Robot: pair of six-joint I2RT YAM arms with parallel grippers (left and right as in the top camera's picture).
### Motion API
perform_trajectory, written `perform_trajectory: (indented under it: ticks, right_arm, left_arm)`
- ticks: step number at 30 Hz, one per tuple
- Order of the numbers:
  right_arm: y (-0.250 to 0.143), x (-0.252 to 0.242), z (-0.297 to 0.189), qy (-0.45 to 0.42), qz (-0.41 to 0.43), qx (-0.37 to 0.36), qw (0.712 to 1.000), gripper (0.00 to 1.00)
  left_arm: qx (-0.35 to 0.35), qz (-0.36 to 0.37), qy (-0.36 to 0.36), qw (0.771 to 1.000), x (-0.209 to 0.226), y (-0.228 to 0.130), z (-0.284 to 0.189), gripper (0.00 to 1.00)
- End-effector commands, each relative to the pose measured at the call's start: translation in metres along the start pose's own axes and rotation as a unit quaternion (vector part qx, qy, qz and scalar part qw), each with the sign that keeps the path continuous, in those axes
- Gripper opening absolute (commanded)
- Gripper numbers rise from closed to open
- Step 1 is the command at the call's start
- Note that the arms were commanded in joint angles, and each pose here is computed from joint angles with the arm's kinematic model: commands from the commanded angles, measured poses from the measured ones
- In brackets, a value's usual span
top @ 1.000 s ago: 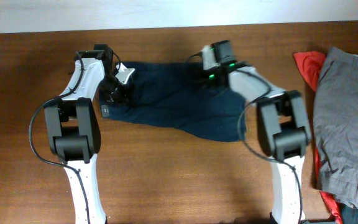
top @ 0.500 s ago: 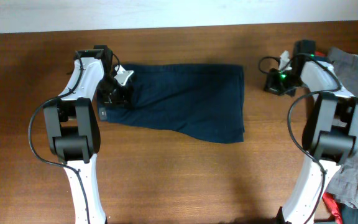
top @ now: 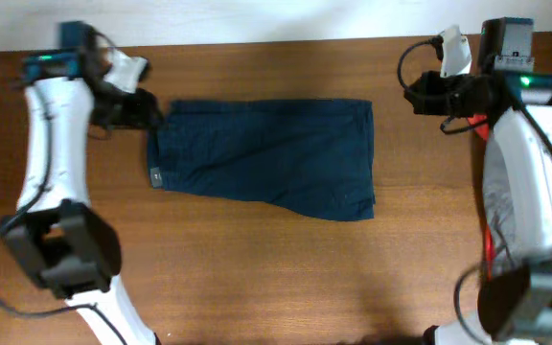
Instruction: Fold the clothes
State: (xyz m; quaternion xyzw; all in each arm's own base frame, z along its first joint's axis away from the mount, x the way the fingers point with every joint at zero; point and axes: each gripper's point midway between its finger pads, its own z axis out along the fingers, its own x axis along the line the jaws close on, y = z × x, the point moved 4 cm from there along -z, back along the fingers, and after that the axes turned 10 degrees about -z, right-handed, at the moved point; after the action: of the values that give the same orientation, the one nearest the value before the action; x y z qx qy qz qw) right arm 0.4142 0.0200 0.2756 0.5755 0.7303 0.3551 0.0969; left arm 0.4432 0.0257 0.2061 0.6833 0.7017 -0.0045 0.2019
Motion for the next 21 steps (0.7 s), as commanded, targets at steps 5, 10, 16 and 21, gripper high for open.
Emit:
perform_trajectory:
  ticks: [5, 10, 16, 21]
  right_arm:
    - [-0.027, 0.041, 0.021, 0.036, 0.037, 0.084, 0.995, 0.09]
    - [-0.047, 0.064, 0.059, 0.048, 0.027, 0.151, 0.987, 0.04]
    - [-0.069, 0.085, 0.118, 0.030, 0.014, 0.207, 0.978, 0.04]
    - [-0.097, 0.090, 0.191, 0.028, 0.038, 0.246, 0.968, 0.04]
  left_arm:
    - [0.056, -0.081, -0.104, 0.990, 0.042, -0.010, 0.074, 0.74]
    - [0.087, -0.097, -0.144, 0.981, 0.050, -0.017, 0.122, 0.75]
    - [0.089, -0.101, -0.160, 0.978, 0.055, -0.018, 0.146, 0.81]
    - [0.092, -0.101, -0.176, 0.975, 0.051, -0.018, 0.160, 0.82]
